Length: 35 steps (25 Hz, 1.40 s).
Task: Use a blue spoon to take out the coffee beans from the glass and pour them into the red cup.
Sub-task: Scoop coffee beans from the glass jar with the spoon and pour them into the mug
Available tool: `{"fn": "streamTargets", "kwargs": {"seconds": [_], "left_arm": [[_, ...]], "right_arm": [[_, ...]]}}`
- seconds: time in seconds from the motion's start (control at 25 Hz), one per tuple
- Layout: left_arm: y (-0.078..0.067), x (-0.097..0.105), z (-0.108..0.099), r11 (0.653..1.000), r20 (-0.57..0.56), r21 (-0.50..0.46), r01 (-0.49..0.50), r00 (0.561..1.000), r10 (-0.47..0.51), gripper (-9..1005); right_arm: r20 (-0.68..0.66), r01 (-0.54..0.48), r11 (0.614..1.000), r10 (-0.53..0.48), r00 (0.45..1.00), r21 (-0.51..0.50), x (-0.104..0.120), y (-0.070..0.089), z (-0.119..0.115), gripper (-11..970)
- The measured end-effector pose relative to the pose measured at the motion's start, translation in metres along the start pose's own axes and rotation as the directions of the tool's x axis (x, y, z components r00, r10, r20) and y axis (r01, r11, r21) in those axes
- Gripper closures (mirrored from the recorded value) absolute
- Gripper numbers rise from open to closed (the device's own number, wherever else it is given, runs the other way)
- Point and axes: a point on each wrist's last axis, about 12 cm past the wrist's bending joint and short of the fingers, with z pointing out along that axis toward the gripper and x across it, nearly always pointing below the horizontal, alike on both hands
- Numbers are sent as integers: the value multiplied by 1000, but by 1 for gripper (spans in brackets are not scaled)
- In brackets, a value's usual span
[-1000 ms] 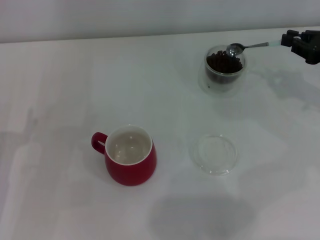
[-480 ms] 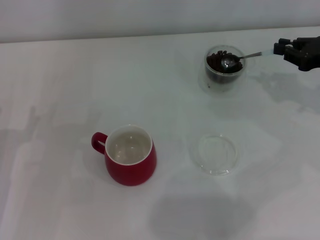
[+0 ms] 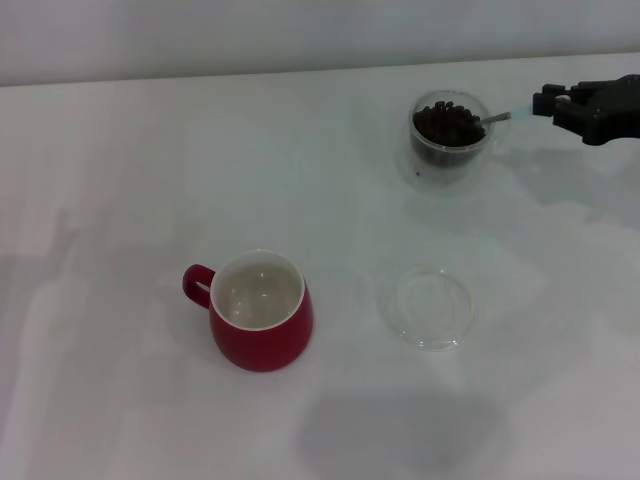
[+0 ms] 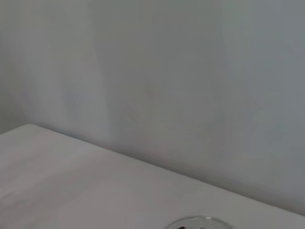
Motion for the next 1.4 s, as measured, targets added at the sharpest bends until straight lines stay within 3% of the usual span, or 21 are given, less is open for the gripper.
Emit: {"fn": "streamTargets", "kwargs": {"seconds": [1.4], "left_arm": [[4, -3, 4, 1000, 14, -5, -12, 1000, 12, 104]], "right_arm": [[-161, -265, 963, 269, 950, 50, -28, -5, 10, 804]]}}
